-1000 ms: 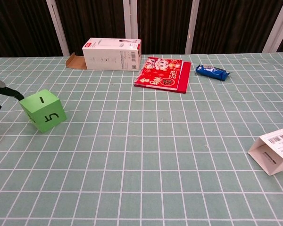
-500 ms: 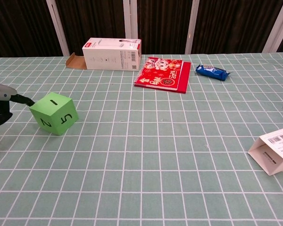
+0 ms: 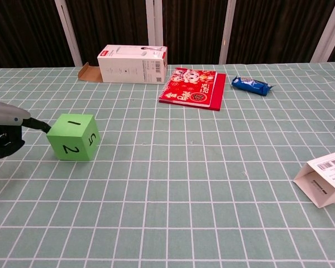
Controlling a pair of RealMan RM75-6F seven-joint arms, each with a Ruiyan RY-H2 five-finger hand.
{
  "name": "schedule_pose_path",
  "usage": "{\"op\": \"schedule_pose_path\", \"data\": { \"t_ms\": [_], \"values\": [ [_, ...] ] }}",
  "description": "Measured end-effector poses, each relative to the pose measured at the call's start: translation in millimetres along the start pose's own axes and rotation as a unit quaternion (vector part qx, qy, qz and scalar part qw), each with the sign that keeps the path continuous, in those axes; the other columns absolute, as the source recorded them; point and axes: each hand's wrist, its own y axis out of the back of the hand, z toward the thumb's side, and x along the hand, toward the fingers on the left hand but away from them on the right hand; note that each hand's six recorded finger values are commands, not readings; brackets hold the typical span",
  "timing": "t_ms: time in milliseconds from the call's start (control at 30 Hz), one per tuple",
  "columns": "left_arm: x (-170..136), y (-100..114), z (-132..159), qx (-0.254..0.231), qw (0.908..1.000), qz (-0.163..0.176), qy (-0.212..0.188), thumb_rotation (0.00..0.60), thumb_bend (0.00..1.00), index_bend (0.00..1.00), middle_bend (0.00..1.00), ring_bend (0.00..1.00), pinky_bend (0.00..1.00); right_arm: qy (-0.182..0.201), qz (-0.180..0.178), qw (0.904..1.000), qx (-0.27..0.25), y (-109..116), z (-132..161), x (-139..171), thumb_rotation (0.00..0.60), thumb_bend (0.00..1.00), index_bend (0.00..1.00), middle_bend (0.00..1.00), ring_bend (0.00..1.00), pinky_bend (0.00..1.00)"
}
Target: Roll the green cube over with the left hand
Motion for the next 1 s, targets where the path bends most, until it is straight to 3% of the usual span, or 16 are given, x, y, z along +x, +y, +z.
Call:
{"op": "schedule_pose_path", "data": {
  "t_ms": [367,500,667,800,867,1000],
  "values": [
    [-5.6,1.1,-9.7,0.028,0.9994,0.003,0.020,0.600,0.89,0.18,0.82,0.74,0.83,-0.002,0.000,1.0000,-0.003,0.9,-1.6,0.0,0.600,0.19,0.08,0.01,0.00,0.02],
    [-22.6,11.0,-27.6,0.013,0.9987,0.015,0.046,0.600,0.67,0.18,0.68,0.61,0.77,-0.002,0.000,1.0000,-0.005,1.3,-1.3,0.1,0.600,0.19,0.08,0.01,0.00,0.02],
    [-58.9,22.3,-49.5,-0.063,0.9934,0.065,0.070,0.600,0.45,0.17,0.41,0.35,0.52,0.001,0.002,1.0000,-0.002,0.3,1.1,1.2,0.600,0.19,0.08,0.01,0.00,0.02],
    [-90.6,26.1,-72.6,-0.105,0.9780,0.150,0.100,0.600,0.41,0.17,0.24,0.16,0.35,0.006,0.000,1.0000,-0.002,1.0,3.6,2.3,0.600,0.18,0.08,0.01,0.00,0.02],
    [-109.9,23.7,-87.3,-0.108,0.9649,0.201,0.130,0.600,0.36,0.17,0.19,0.09,0.28,0.008,-0.002,1.0000,-0.003,1.9,4.1,2.8,0.600,0.18,0.08,0.01,0.00,0.02],
    [-148.1,3.6,-108.6,-0.106,0.9346,0.282,0.189,0.600,0.31,0.17,0.16,0.04,0.24,0.015,-0.005,0.9999,-0.006,4.2,5.3,3.6,0.600,0.19,0.08,0.01,0.00,0.01]
  ]
}}
